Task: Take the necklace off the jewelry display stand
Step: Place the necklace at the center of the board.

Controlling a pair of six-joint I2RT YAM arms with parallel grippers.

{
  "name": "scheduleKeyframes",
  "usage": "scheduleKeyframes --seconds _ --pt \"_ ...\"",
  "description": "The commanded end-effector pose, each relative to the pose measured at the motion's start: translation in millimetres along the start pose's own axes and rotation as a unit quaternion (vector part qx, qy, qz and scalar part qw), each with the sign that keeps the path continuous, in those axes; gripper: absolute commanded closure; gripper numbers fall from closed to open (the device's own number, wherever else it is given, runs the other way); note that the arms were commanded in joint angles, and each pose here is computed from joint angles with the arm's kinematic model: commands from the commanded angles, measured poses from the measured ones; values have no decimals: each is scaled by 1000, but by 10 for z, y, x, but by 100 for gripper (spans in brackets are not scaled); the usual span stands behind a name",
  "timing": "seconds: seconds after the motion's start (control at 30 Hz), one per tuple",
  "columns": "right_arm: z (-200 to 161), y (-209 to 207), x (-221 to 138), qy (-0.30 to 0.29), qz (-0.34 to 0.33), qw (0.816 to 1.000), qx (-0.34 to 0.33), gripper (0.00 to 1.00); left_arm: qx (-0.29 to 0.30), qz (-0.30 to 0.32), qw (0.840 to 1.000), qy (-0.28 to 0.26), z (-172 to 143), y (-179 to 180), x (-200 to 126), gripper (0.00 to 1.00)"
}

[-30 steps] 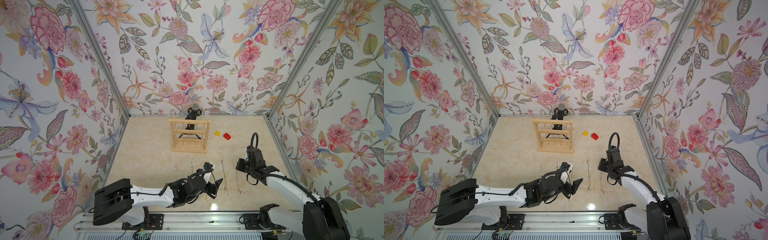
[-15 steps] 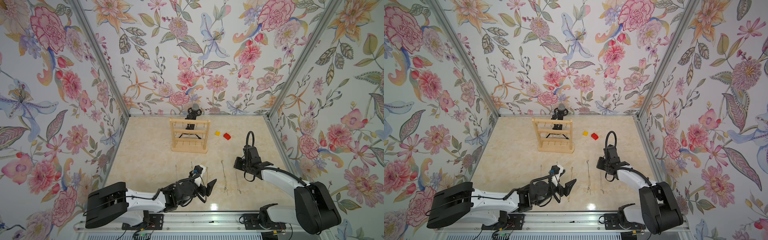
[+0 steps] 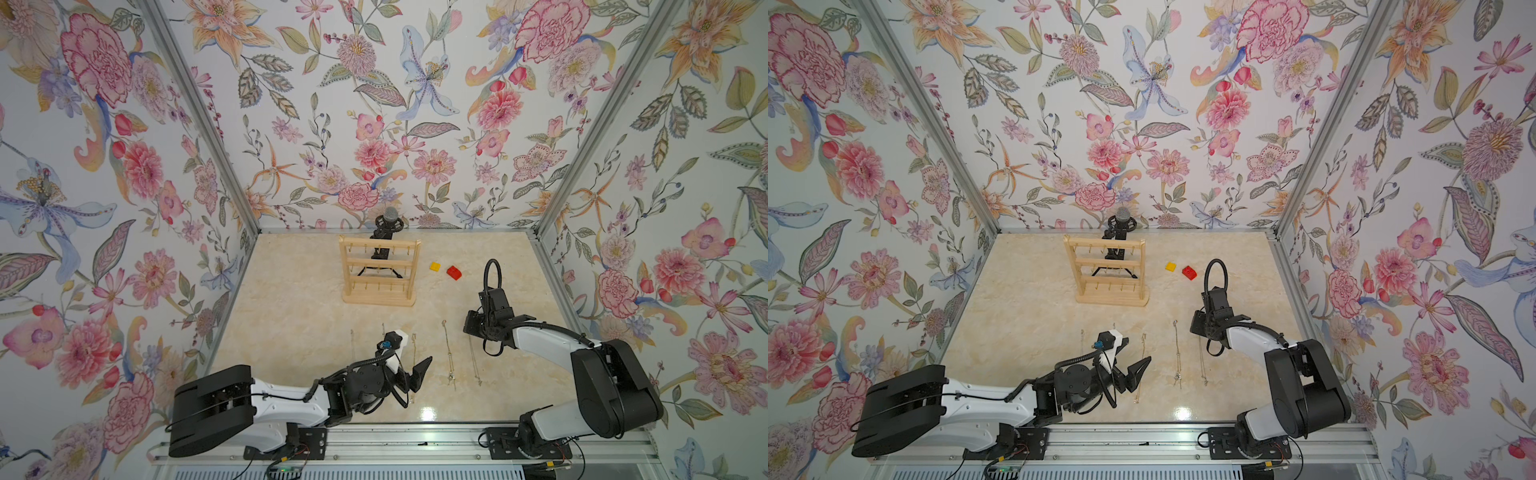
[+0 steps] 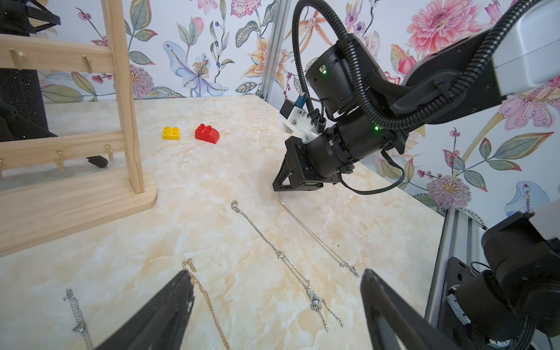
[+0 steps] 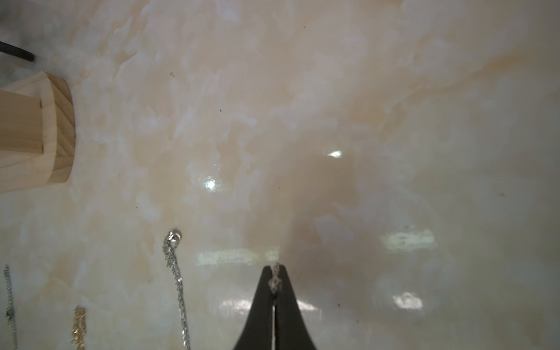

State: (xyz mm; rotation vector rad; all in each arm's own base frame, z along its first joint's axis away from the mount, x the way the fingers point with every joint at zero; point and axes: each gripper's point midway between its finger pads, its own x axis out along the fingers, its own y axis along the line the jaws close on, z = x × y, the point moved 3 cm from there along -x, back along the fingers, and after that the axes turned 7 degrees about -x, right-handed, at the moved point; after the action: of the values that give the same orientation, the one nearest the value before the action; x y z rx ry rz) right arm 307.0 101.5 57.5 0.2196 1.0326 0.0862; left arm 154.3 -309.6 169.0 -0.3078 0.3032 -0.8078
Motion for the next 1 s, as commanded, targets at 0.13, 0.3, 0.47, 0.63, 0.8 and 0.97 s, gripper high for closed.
scheduleKeyframes --seconds 0.13,0.3,0.47,0.63,0.8,0.97 --pt "88 44 50 -5 -7 1000 -11 93 5 -8 1000 -19 57 -58 -57 12" --pt "102 36 62 -6 -12 1000 -14 89 7 -8 1000 -20 56 -63 -64 12" --pt "115 27 71 -8 -17 1000 -14 81 9 -6 1000 -22 62 -71 -74 12" --pt "139 26 74 -10 -18 1000 -12 74 11 -6 1000 -24 62 -82 -92 12" --pt "196 58 49 -17 -13 1000 -12 71 12 -6 1000 -25 59 -92 -103 12" --pt "272 104 -6 -28 -3 1000 -12 69 14 -5 1000 -27 64 -102 -111 12"
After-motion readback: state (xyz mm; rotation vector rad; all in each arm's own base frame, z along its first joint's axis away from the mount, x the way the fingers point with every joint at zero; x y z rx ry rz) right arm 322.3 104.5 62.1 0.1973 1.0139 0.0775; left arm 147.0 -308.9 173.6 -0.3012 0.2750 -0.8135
